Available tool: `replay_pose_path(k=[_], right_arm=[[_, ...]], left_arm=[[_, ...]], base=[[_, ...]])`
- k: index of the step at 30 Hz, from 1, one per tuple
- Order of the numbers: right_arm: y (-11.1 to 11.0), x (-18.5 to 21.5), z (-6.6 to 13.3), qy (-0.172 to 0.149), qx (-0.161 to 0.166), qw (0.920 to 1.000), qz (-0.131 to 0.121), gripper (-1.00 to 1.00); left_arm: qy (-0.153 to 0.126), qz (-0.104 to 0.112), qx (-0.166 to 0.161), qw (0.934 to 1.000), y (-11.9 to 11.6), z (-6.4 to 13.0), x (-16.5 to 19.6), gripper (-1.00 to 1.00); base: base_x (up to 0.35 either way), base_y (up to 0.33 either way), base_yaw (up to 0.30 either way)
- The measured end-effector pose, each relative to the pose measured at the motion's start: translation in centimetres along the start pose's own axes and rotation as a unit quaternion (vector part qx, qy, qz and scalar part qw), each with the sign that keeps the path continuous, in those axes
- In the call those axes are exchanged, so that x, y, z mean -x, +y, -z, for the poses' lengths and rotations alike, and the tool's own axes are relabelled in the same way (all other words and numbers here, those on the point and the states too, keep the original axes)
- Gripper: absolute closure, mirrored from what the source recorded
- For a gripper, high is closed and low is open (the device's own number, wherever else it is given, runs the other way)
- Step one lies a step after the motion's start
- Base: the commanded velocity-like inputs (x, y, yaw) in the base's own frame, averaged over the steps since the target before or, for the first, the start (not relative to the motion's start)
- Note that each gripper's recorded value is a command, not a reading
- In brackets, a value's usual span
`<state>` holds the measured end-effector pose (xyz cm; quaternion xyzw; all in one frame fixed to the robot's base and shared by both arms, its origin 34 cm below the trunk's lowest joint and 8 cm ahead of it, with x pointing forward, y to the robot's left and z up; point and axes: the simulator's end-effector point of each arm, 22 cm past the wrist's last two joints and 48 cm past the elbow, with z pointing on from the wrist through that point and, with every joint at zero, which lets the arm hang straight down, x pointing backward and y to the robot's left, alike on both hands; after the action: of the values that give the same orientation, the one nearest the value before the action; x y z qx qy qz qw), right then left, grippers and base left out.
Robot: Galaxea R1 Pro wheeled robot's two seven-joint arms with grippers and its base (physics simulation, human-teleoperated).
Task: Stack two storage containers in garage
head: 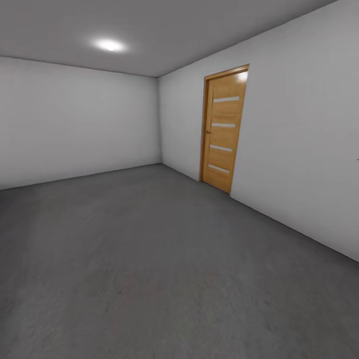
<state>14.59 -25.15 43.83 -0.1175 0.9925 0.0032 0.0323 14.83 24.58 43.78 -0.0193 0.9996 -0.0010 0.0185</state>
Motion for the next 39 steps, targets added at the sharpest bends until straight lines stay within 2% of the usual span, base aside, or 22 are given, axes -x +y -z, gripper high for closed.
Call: replay_pose_path(k=[12, 20, 39], right_arm=[[0.17, 0.23, 0.0, -0.005, 0.001, 1.0, -0.001, -1.0], [0.12, 0.24, 0.0, -0.005, 0.0, 0.9999, -0.011, -1.0], [0.01, 0.19, 0.0, -0.004, -0.001, 1.0, -0.009, -1.0]], left_arm=[[0.0, 0.0, 0.0, 1.0, 0.0, 0.0, 0.0, -1.0], [0.0, 0.0, 0.0, 1.0, 0.0, 0.0, 0.01, -1.0], [0.0, 0.0, 0.0, 1.0, 0.06, 0.0, 0.0, -1.0]], base=[[0.324, 0.0, 0.0], [0.324, 0.0, 0.0], [0.324, 0.0, 0.0]])
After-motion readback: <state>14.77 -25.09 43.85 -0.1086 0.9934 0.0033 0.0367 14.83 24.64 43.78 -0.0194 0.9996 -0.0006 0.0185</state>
